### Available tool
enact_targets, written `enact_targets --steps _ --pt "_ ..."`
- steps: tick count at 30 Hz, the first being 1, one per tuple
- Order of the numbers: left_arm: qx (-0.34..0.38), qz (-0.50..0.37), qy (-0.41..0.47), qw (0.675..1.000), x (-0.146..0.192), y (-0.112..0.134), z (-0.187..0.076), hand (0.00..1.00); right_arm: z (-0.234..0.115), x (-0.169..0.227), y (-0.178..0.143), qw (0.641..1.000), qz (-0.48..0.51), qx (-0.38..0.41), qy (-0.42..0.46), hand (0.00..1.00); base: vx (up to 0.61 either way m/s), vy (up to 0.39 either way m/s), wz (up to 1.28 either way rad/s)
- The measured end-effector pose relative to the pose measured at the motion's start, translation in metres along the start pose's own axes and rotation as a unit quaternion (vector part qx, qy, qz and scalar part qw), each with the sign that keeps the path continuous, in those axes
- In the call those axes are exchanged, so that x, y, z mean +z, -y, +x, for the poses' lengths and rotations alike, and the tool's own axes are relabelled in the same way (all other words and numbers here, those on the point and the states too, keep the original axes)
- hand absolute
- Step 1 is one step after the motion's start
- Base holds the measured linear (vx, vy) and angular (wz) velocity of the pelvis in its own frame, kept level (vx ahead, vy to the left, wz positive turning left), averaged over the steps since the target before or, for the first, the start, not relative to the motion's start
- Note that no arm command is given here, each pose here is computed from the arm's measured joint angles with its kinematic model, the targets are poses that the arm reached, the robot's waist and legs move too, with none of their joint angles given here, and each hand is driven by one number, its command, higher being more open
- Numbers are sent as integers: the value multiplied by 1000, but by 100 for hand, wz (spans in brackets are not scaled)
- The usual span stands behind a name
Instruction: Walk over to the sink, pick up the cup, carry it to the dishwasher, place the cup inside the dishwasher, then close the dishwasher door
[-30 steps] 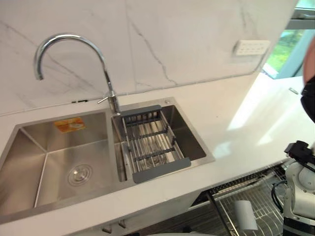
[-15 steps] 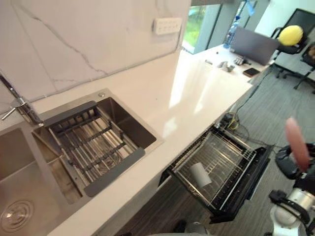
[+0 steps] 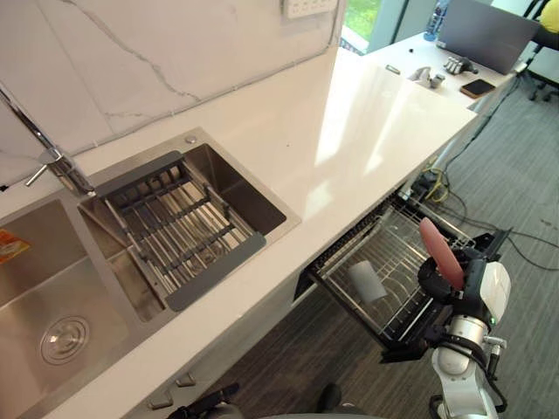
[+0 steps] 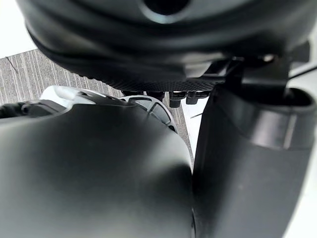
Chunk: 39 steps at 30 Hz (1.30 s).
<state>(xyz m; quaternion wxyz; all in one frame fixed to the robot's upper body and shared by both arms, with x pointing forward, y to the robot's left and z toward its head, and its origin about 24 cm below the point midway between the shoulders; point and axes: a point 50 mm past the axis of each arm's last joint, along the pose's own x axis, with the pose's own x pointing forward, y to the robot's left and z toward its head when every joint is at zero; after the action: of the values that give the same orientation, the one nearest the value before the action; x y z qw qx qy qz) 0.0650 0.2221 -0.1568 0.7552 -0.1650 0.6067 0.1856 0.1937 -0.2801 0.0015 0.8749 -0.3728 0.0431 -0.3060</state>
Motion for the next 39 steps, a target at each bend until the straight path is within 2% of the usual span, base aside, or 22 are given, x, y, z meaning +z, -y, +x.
enact_targets --steps 6,11,13,15,19,22,23,29,33,36,39 --pt "-36 -9 7 999 -1 16 0 100 29 -22 4 993 -107 21 -36 0 -35 99 35" --pt "-66 -42 -13 997 -6 20 0 100 53 -35 29 984 -155 -39 -83 0 -44 96 34" --pt "-79 -111 -65 988 -15 14 -1 100 68 -30 35 983 -153 -54 -87 0 -7 92 23" --pt "-114 -145 -85 979 -14 14 -3 100 75 -31 39 980 -164 -56 -96 0 -15 46 33" --pt "-168 -185 -107 962 -9 15 -6 100 82 -32 38 972 -207 -23 -110 0 -39 -4 32" --pt "-183 -199 -118 956 -9 18 -6 100 86 -30 41 968 -219 -39 -117 0 -35 -43 26" --pt "-187 -206 -121 953 -10 19 -7 100 94 -26 51 963 -229 -64 -124 100 -40 -57 18" --pt "-199 -212 -131 948 -12 21 -7 100 107 -17 67 962 -202 -100 -155 100 -58 -45 3" --pt "-176 -210 -114 955 -13 19 -5 100 106 -13 73 963 -160 -127 -174 100 -22 -18 -7" --pt "-129 -194 -93 968 -9 22 -2 100 101 -2 66 974 -78 -128 -169 100 23 -22 -24" --pt "-126 -182 -79 972 -6 29 -2 100 92 15 61 983 41 -109 -145 100 24 -33 -26"
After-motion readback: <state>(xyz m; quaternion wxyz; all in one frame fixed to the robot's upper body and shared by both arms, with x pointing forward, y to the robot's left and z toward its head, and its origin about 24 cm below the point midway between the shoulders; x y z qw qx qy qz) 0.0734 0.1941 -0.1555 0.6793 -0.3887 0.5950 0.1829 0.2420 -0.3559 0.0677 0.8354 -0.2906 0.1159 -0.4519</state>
